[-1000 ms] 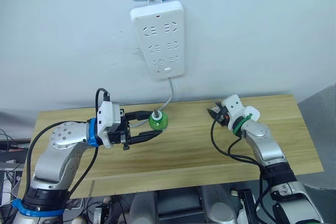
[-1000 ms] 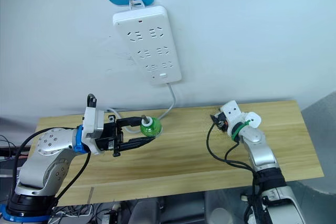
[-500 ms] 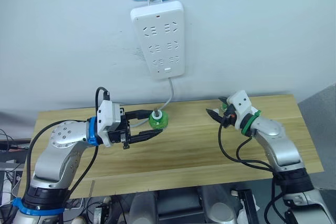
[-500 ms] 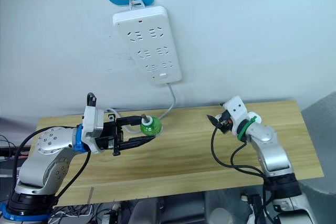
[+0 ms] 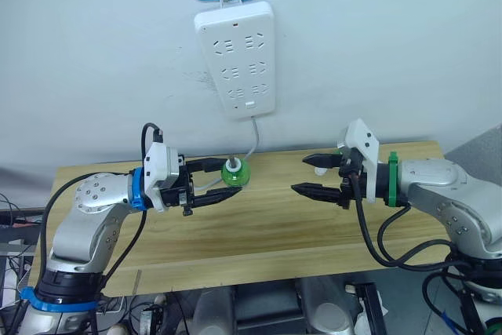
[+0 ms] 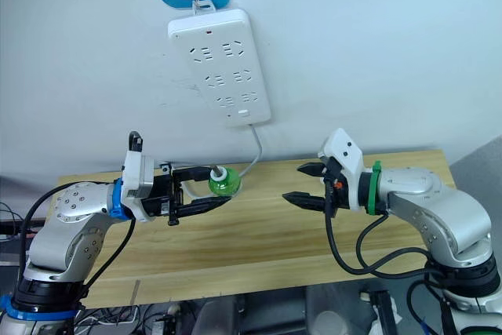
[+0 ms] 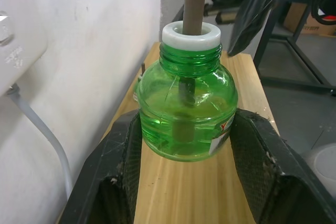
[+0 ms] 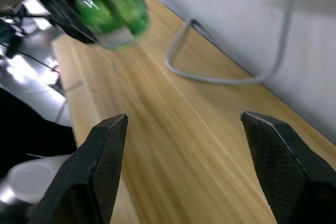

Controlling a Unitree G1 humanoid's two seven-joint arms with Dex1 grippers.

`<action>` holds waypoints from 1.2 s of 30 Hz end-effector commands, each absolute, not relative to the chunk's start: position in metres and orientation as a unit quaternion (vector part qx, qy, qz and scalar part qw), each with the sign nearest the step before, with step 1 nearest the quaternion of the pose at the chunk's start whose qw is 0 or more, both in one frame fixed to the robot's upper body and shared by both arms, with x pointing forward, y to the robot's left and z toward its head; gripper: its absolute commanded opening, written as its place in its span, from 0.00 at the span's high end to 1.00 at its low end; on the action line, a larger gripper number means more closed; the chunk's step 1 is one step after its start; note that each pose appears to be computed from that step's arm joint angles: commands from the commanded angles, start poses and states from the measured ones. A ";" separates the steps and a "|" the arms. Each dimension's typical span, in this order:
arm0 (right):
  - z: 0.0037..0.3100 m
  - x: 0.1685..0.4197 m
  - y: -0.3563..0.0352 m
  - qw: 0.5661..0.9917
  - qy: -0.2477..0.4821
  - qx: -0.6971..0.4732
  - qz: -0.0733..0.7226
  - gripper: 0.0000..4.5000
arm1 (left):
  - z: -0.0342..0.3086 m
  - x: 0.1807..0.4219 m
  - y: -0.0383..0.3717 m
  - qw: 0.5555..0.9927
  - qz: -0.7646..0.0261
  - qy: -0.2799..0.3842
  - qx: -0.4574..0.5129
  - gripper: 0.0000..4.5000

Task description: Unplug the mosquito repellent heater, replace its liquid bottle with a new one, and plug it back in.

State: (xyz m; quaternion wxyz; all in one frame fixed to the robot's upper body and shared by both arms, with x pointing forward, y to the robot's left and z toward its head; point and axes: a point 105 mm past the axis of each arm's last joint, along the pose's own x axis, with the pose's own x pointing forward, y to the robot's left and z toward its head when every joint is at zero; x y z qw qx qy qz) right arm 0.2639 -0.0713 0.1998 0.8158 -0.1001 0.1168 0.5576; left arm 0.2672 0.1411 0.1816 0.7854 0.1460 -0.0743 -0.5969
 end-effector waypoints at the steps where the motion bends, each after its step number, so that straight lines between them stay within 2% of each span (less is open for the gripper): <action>1: 0.212 0.257 -0.060 0.807 0.104 -0.100 0.573 0.21 | 0.184 0.267 0.139 0.781 -0.601 -0.066 0.160 0.52; 2: 0.214 0.258 -0.057 0.806 0.103 -0.100 0.574 0.21 | 0.184 0.269 0.139 0.782 -0.599 -0.063 0.162 0.52; 5: 0.219 0.258 -0.052 0.807 0.095 -0.100 0.575 0.34 | 0.188 0.271 0.137 0.782 -0.599 -0.061 0.164 0.52; 8: 0.223 0.257 -0.046 0.804 0.085 -0.097 0.580 0.56 | 0.190 0.272 0.135 0.782 -0.597 -0.059 0.170 0.52; 18: 0.232 0.250 -0.027 0.786 0.067 -0.091 0.608 0.56 | 0.194 0.276 0.127 0.778 -0.600 -0.062 0.175 0.52; 21: 0.236 0.251 -0.022 0.783 0.060 -0.089 0.612 0.43 | 0.194 0.276 0.126 0.777 -0.601 -0.062 0.175 0.52; 24: 0.239 0.253 -0.016 0.782 0.052 -0.087 0.615 0.20 | 0.194 0.276 0.126 0.776 -0.602 -0.064 0.175 0.52; 36: 0.245 0.255 -0.003 0.775 0.035 -0.083 0.625 0.20 | 0.194 0.276 0.122 0.774 -0.606 -0.069 0.170 0.52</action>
